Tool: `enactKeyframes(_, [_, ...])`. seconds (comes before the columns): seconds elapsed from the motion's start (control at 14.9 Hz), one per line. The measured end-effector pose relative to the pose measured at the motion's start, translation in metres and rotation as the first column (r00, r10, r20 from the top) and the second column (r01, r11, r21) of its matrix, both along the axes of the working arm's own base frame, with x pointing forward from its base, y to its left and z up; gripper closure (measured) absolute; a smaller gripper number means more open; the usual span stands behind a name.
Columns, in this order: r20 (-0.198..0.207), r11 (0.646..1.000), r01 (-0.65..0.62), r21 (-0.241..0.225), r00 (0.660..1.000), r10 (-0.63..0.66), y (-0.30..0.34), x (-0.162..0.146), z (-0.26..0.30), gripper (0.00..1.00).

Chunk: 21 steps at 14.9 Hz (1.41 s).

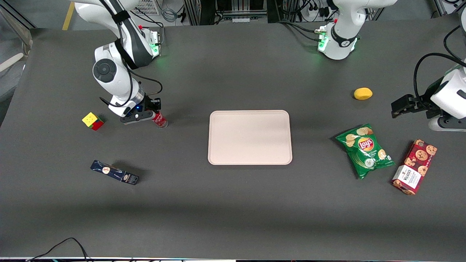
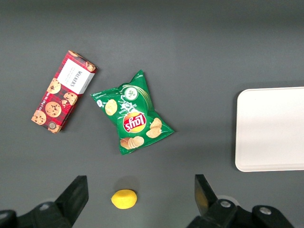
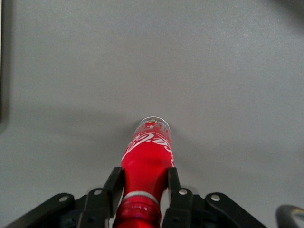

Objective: Place coke bottle on tray
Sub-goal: 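Lower the right gripper around the bottle and close on it, then lift the bottle with the right gripper and carry it toward the tray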

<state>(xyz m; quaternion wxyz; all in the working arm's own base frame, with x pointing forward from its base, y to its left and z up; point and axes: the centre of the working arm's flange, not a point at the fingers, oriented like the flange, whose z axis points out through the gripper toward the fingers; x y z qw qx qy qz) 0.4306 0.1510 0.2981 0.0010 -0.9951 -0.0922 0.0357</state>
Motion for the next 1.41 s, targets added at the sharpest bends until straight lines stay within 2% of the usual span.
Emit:
enactKeyframes(0.47, [0.0, 1.0, -0.004, 0.0, 1.0, 0.004, 0.002, 0.001, 0.002, 0.57])
enactKeyframes(0.6, [-0.025, 1.0, -0.007, -0.007, 1.0, 0.007, 0.007, 0.011, 0.023, 0.57])
enactKeyframes(0.8, [-0.061, 1.0, -0.014, -0.014, 0.998, 0.013, 0.018, 0.039, 0.103, 0.57])
enactKeyframes(1.01, [-0.051, 1.0, -0.019, -0.006, 0.999, 0.018, 0.023, 0.052, 0.19, 0.57])
enactKeyframes(1.21, [-0.05, 1.0, -0.027, -0.005, 0.998, 0.026, 0.025, 0.053, 0.264, 0.57])
enactKeyframes(1.41, [-0.032, 0.999, -0.036, 0.001, 0.999, 0.036, 0.03, 0.051, 0.294, 0.57])
